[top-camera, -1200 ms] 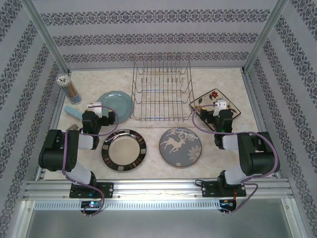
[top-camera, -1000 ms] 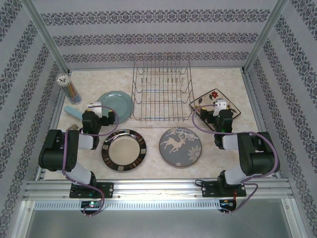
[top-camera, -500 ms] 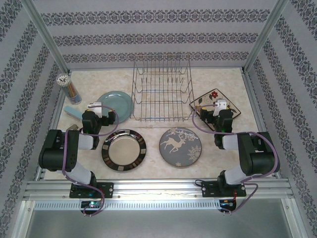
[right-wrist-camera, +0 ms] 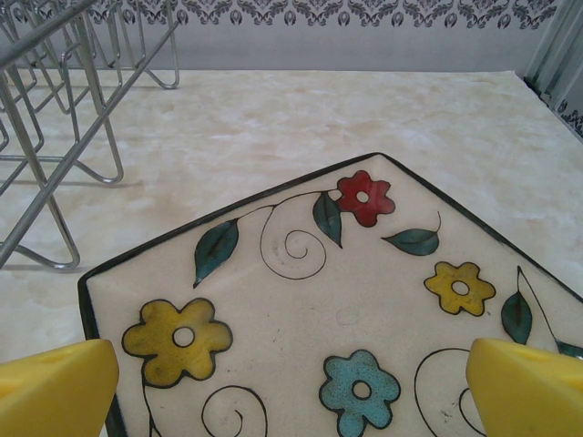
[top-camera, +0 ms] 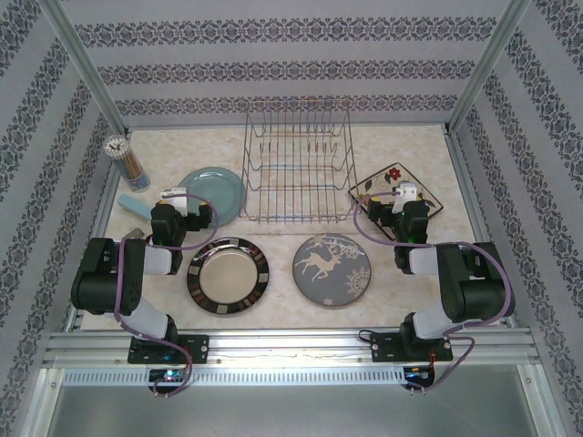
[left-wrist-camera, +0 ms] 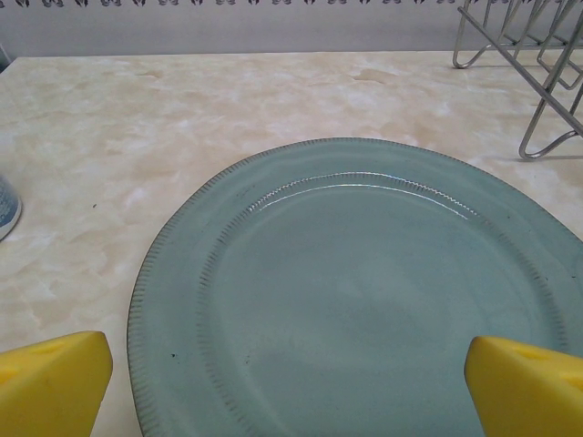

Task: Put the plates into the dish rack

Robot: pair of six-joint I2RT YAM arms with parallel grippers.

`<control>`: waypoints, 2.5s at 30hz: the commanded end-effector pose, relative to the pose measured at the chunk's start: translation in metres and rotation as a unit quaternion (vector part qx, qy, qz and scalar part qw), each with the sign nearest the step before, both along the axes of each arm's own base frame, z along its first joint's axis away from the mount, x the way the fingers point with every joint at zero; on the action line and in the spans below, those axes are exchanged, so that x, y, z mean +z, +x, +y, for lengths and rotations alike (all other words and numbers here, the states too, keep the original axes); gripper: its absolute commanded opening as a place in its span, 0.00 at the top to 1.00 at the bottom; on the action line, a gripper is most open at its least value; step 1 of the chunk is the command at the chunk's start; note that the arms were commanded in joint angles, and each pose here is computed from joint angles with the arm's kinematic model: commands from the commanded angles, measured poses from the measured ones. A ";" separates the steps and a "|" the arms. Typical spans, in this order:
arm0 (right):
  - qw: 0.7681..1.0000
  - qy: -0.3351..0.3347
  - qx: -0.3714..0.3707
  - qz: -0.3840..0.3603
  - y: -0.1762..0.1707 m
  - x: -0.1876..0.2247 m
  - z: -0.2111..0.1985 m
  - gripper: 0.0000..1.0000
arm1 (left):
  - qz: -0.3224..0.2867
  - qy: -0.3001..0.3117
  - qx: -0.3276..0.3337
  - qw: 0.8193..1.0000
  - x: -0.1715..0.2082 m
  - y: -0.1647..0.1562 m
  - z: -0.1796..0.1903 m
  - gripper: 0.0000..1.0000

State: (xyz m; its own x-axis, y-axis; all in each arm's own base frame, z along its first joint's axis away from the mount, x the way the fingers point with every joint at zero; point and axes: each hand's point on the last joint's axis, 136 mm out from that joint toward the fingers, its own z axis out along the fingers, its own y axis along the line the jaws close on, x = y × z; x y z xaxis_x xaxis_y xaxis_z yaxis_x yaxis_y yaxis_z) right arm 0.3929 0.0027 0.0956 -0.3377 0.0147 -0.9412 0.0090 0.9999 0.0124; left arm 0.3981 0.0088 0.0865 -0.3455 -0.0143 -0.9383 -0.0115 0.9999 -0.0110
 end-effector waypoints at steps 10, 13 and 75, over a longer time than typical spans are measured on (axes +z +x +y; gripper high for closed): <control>0.999 0.026 -0.045 -0.004 0.001 0.030 -0.019 0.02 | -0.007 0.001 -0.013 1.000 0.002 0.002 -0.006 0.00; 0.995 0.063 -0.066 0.029 -0.010 0.043 -0.027 0.02 | -0.012 0.001 -0.007 1.000 0.014 0.000 -0.004 0.00; 0.819 0.466 -0.126 0.310 -0.053 -0.035 -0.037 0.25 | 0.119 -0.128 -0.158 0.972 0.193 -0.021 -0.148 0.00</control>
